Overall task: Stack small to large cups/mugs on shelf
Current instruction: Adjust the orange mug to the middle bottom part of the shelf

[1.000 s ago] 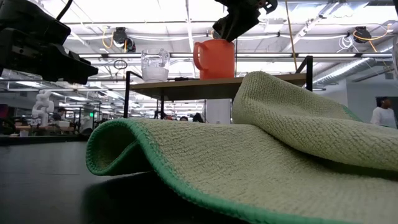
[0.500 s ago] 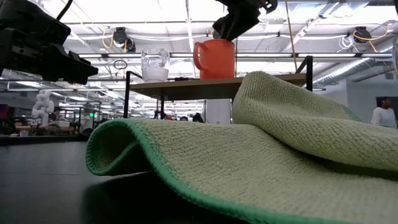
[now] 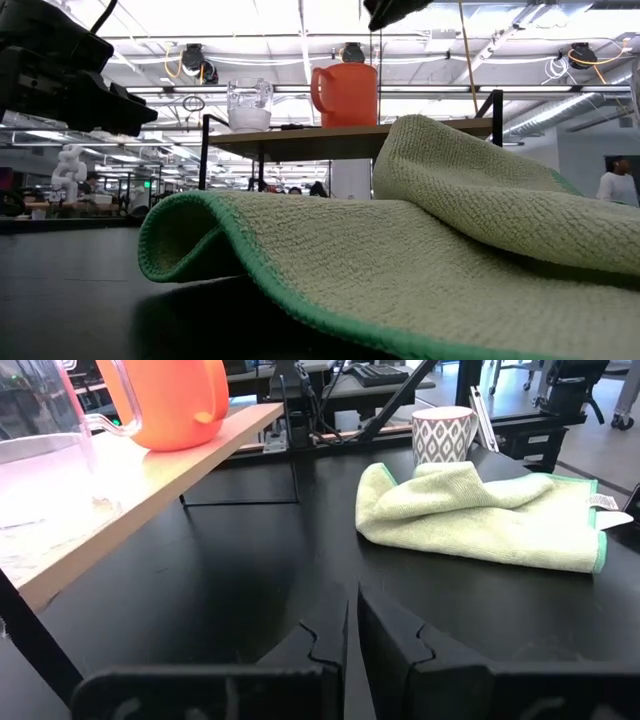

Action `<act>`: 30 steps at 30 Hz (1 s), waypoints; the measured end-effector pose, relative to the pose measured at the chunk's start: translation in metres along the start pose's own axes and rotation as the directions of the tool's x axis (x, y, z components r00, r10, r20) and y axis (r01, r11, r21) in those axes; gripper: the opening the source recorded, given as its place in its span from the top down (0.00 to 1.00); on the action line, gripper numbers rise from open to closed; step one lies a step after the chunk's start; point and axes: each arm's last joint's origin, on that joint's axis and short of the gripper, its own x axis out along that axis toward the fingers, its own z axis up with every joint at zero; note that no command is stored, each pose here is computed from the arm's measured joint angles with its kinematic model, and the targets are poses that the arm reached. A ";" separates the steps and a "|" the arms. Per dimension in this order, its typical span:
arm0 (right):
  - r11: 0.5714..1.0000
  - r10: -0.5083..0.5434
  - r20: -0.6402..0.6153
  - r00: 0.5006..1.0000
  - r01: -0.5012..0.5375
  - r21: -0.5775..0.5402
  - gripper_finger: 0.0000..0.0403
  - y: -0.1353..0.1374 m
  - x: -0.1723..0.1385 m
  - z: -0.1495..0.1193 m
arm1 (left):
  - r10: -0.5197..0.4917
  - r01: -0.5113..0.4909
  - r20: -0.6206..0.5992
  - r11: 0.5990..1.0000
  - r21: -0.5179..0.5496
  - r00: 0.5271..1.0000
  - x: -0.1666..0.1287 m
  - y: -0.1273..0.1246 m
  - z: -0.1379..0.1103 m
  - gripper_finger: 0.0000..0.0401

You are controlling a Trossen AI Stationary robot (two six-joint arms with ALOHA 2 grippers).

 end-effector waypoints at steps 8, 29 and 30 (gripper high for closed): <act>1.000 -0.026 0.071 0.997 0.026 -0.003 0.69 0.024 -0.033 0.006 | 0.000 0.000 -0.001 1.000 0.001 1.000 0.000 0.000 0.000 0.92; 0.998 -0.023 0.216 0.976 0.036 -0.059 0.69 0.079 -0.093 0.009 | 0.002 -0.002 0.010 1.000 -0.008 1.000 0.000 0.000 0.001 0.92; 0.997 -0.028 0.226 0.974 0.044 -0.064 0.69 0.081 -0.097 0.008 | 0.001 -0.001 0.010 1.000 -0.008 1.000 0.000 0.000 0.001 0.92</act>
